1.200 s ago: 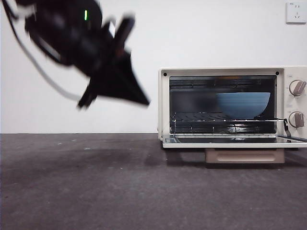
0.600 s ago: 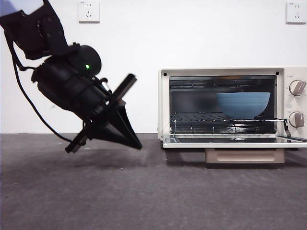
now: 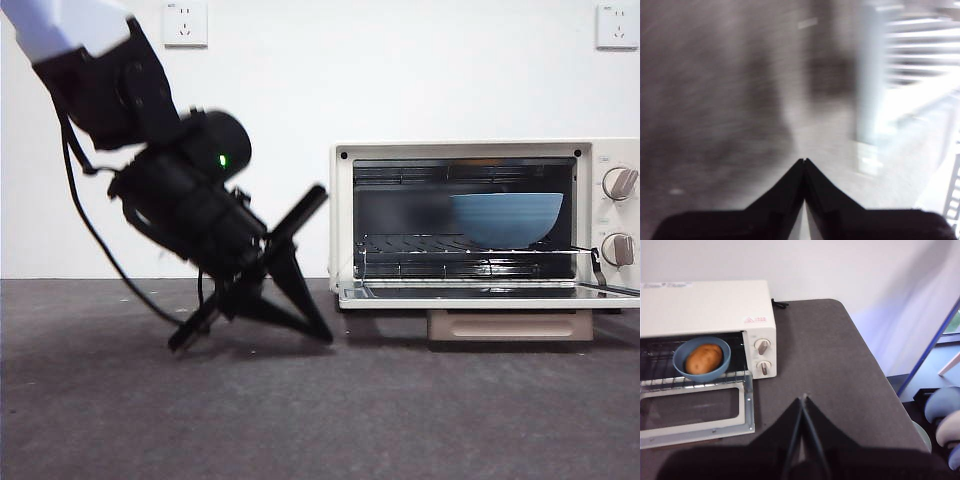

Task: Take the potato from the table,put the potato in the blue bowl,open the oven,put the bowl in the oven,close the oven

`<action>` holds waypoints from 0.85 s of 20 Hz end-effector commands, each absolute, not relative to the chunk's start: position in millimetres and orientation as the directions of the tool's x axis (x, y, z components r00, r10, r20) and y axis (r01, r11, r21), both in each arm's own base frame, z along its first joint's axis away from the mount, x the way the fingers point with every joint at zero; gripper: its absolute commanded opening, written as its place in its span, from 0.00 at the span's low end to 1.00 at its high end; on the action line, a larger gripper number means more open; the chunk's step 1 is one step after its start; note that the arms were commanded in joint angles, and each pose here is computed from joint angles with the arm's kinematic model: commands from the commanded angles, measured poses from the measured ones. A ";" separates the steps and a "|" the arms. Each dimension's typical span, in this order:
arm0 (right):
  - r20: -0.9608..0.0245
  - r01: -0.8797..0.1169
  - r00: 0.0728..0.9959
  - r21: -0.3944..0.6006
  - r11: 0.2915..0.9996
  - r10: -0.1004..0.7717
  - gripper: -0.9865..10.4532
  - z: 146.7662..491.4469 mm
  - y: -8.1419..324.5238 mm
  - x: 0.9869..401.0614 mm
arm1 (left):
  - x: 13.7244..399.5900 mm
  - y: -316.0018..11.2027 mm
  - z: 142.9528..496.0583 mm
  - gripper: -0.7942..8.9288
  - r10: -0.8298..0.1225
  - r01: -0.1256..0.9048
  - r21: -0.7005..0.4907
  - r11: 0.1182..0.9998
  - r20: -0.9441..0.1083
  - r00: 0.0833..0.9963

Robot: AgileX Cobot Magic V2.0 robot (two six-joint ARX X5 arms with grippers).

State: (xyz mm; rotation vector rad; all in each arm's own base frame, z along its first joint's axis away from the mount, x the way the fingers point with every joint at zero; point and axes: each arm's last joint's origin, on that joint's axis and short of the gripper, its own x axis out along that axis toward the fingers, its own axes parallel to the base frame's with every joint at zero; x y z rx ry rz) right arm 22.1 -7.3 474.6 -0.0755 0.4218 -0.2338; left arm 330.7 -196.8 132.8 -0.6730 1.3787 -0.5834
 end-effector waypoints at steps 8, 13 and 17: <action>-0.391 0.221 0.887 -0.111 0.969 -0.247 0.08 473.9 -8.2 16.3 | 333.7 -209.8 130.4 0.08 -0.760 -0.102 -0.774 0.624 -0.633 0.151; -0.386 0.221 0.889 -0.109 0.969 -0.246 0.08 474.4 -8.1 16.6 | 333.6 -213.6 132.5 0.08 -0.777 -0.087 -0.791 0.605 -0.611 0.148; -0.385 0.221 0.889 -0.109 0.969 -0.246 0.08 474.5 -8.1 16.8 | 334.8 -217.5 136.2 0.08 -0.799 -0.077 -0.812 0.578 -0.583 0.146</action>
